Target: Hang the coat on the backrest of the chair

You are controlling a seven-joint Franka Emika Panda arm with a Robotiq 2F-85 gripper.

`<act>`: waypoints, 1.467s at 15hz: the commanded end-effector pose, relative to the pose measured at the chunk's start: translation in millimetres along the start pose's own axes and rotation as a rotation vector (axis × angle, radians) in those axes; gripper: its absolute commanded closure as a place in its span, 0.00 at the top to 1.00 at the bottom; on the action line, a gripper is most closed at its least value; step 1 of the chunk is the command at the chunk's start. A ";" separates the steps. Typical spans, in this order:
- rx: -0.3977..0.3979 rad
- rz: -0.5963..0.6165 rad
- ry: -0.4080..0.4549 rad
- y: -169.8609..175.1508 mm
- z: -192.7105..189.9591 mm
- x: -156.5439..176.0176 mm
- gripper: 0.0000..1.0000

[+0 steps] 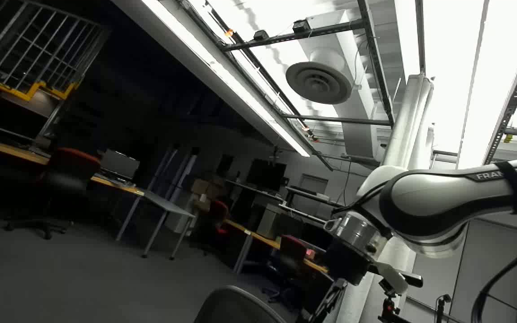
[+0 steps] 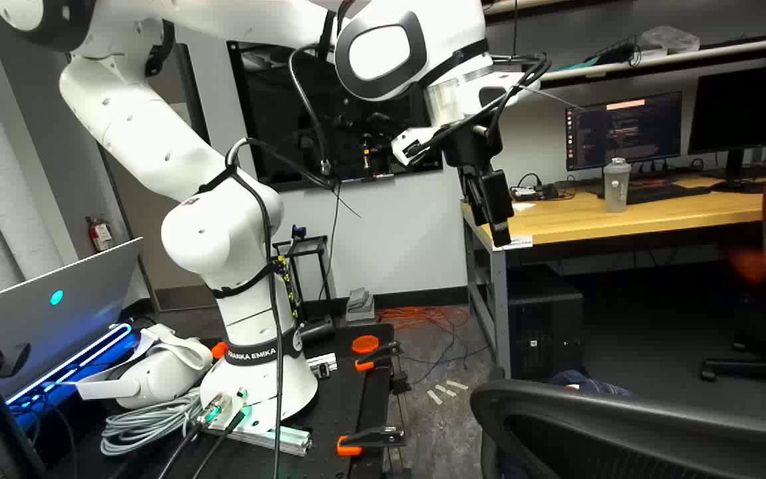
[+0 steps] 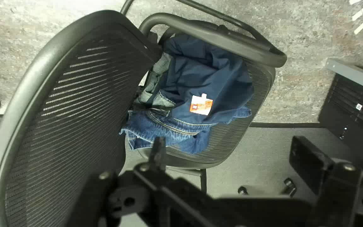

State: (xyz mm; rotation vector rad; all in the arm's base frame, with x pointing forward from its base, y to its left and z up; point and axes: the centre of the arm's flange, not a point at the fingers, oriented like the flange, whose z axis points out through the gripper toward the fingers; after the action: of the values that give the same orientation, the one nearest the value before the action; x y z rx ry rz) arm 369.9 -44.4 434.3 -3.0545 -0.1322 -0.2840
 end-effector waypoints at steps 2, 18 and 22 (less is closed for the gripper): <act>0.000 0.000 -0.001 0.0 0.5 0.1 1.00; -0.005 0.019 0.005 -0.8 1.2 0.1 1.00; -0.029 0.079 -0.017 -0.8 26.4 47.2 1.00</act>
State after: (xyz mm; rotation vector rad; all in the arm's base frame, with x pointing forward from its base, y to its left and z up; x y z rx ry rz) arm 383.4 -40.0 425.4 -3.0673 -0.0850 -0.2789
